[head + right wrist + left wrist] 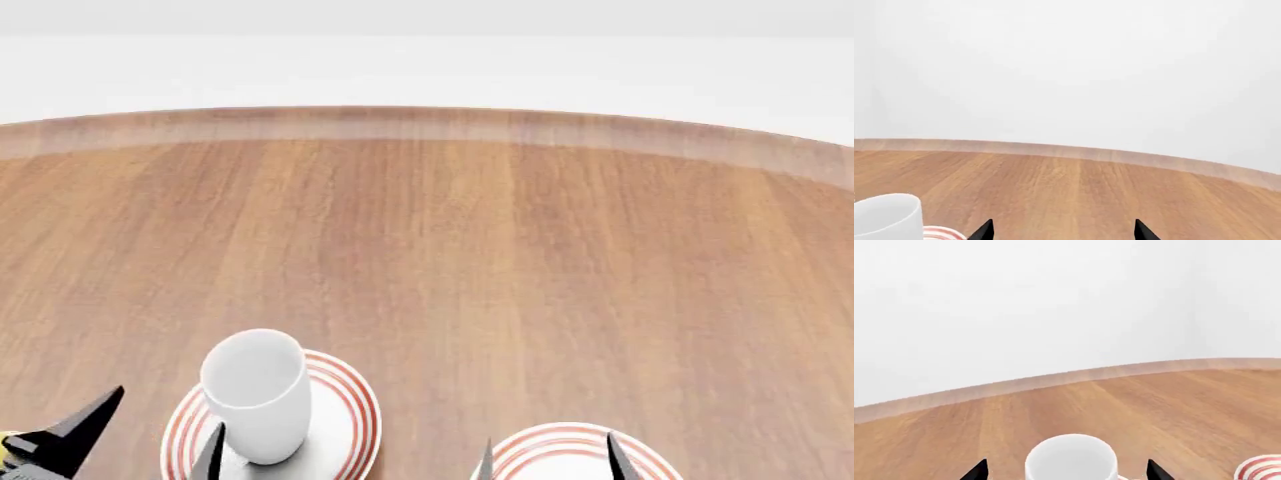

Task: Put the white mug on the left plate.

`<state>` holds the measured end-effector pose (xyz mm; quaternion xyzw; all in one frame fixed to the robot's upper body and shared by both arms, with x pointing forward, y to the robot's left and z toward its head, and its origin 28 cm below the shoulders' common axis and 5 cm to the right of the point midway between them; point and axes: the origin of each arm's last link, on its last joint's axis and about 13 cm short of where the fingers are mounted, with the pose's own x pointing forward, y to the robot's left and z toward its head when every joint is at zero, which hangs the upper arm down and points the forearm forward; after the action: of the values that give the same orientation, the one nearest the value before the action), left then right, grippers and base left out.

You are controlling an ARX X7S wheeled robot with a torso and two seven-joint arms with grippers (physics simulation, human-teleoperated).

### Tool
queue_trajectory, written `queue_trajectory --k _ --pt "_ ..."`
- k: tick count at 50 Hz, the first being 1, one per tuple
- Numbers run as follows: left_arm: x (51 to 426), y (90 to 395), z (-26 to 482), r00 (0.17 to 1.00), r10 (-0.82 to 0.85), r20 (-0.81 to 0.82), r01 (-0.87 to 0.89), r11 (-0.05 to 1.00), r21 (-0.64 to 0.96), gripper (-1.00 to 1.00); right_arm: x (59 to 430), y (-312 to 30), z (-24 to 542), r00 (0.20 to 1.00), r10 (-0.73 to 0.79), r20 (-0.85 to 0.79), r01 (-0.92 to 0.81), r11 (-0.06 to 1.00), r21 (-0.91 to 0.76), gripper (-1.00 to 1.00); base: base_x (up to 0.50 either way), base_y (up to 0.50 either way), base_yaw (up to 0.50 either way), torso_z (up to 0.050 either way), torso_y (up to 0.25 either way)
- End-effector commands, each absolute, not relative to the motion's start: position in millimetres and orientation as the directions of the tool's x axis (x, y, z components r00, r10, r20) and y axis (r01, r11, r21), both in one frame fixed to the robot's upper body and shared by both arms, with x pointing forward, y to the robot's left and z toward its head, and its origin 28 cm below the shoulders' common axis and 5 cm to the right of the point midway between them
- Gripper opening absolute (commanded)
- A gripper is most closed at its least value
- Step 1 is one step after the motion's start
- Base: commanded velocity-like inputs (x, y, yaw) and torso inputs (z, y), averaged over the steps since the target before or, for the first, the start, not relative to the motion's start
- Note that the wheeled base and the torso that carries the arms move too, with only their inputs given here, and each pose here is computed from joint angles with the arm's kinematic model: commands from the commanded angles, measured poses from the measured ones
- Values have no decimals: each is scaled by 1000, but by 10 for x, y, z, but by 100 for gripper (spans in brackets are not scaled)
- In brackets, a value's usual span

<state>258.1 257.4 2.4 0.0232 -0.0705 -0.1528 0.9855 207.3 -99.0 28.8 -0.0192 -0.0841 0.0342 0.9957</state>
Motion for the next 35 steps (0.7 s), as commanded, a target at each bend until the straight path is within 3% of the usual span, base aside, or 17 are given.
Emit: queue_trajectory --k 1,22,35 --pt "2086 2446 638 871 -353 342 332 935 121 100 1902 -965 504 958 66 278 -52 997 -59 100 0 0 0 0 0" --pt "1496 2370 950 778 -396 487 354 918 181 100 1464 -930 905 900 94 426 -67 995 -77 100 0 0 0 0 0" --pt "1502 2365 949 777 -397 489 345 918 197 100 1444 -912 903 897 104 429 -72 993 -91 100 0 0 0 0 0"
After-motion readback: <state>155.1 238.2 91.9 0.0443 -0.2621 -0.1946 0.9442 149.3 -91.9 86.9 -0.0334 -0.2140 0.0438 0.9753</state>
